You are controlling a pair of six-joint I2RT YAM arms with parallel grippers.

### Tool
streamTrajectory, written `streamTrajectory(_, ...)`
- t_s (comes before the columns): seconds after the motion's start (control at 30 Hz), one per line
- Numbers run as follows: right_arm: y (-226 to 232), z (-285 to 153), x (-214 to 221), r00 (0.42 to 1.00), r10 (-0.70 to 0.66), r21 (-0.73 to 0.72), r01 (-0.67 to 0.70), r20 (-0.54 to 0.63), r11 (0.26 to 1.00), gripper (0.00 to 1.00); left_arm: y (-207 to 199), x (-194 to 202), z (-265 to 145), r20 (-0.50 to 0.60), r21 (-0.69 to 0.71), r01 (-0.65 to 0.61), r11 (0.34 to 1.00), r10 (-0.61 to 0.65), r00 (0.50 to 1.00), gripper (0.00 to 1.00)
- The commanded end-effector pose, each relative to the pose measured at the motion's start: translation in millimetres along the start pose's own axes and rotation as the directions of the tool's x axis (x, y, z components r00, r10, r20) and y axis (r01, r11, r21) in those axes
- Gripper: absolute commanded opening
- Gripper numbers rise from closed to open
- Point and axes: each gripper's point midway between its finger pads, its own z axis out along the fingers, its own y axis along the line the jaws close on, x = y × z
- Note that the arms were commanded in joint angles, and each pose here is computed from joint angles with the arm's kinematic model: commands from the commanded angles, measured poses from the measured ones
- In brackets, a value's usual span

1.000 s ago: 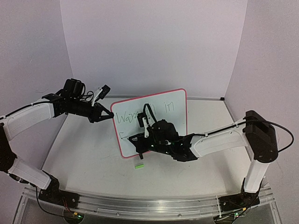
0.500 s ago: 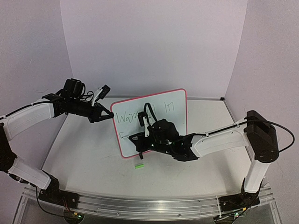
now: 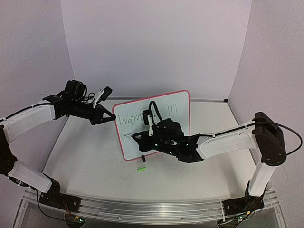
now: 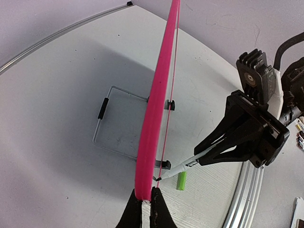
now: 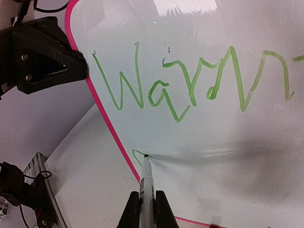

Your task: Write a sentence on the whiteboard

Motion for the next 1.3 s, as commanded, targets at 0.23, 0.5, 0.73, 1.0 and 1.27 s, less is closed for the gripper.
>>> streamTrajectory(0.23, -13, 2, 5, 0.999, 0.042, 0.026, -0.042, 0.007, 0.999, 0.0, -5, 23, 11, -0.091, 0.012, 0.015, 1.0, -0.014, 0.996, 0.0)
streamTrajectory(0.5, -20, 2, 20, 0.998, 0.051, 0.042, -0.05, -0.027, 0.998, 0.0, -5, 24, 12, -0.094, 0.014, 0.016, 1.0, -0.014, 0.995, 0.0)
streamTrajectory(0.73, -22, 1, 18, 0.999, 0.045, 0.059, -0.044, -0.02, 0.997, 0.0, -6, 25, 13, -0.099, 0.017, 0.016, 1.0, -0.015, 0.995, 0.0)
streamTrajectory(1.0, -20, -3, 8, 0.999, 0.035, 0.062, -0.035, -0.004, 0.997, 0.0, -6, 24, 12, -0.096, 0.014, 0.014, 1.0, -0.012, 0.995, 0.0)
streamTrajectory(1.27, -12, -19, -11, 0.999, 0.03, 0.043, -0.032, 0.034, 0.999, 0.0, -6, 25, 13, -0.098, 0.016, 0.015, 1.0, -0.013, 0.995, 0.0)
